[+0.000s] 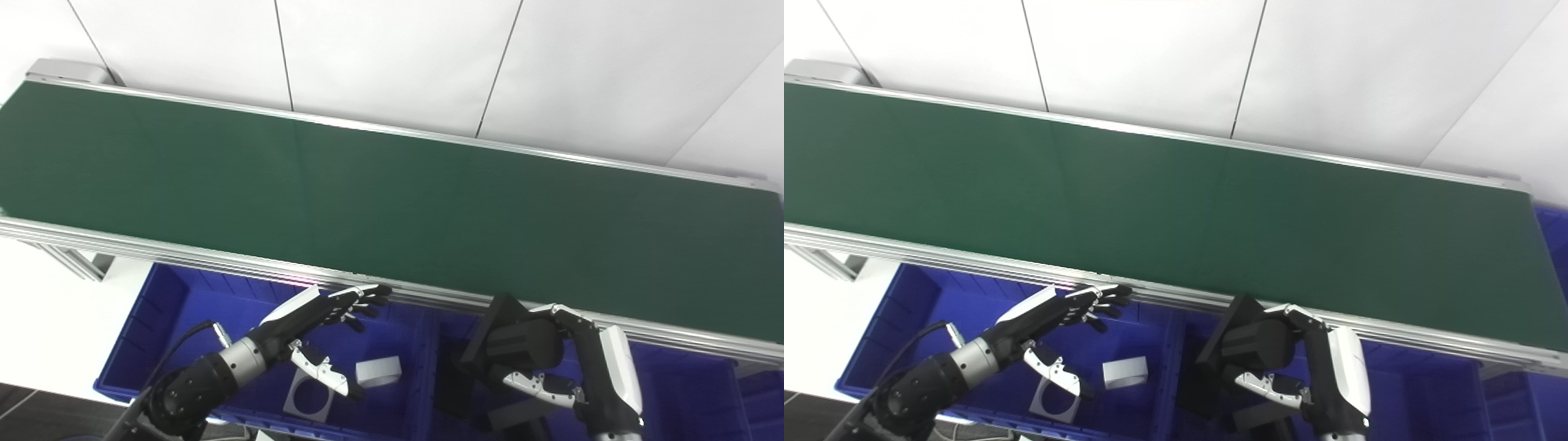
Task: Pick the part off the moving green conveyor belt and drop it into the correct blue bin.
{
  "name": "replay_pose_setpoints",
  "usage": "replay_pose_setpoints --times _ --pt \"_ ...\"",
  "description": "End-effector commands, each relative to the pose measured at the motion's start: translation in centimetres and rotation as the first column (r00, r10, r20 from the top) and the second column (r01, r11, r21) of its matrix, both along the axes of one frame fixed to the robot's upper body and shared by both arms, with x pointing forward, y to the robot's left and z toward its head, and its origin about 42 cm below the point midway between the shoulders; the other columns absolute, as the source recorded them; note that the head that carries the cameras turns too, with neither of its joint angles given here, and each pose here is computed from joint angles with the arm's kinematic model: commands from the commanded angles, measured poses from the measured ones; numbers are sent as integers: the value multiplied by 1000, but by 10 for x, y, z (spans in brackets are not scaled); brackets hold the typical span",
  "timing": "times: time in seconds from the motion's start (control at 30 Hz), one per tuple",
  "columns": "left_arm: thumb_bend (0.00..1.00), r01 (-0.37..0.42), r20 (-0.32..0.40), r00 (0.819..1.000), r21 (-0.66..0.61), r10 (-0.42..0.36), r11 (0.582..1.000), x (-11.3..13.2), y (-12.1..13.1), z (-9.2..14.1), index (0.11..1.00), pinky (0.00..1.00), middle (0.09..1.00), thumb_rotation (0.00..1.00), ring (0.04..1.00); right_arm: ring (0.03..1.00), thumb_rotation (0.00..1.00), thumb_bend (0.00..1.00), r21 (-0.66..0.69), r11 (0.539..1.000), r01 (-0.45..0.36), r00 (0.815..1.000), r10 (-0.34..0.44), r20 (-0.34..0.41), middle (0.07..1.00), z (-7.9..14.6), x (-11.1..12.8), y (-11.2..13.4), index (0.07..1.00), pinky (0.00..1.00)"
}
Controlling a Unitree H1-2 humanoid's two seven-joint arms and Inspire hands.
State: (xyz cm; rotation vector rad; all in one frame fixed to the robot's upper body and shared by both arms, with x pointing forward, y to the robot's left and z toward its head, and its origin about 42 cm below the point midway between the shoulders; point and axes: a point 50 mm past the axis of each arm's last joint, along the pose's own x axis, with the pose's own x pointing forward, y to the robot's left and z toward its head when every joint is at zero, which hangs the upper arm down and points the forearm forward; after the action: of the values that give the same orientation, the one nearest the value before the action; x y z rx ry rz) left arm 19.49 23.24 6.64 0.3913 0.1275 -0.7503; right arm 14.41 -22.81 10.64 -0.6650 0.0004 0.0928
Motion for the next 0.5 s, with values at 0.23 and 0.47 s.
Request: replay_pose_setpoints --times 0.23,0.47 --pt "851 34 15 999 11 -34 999 -1 1 7 914 763 903 156 862 567 0 519 -84 996 -40 999 39 -13 505 0 -17 -13 482 492" --pt "853 32 26 999 34 -33 999 -3 -4 6 913 791 911 139 879 602 0 519 -147 988 -38 991 19 -129 506 -11 -15 -18 485 535"
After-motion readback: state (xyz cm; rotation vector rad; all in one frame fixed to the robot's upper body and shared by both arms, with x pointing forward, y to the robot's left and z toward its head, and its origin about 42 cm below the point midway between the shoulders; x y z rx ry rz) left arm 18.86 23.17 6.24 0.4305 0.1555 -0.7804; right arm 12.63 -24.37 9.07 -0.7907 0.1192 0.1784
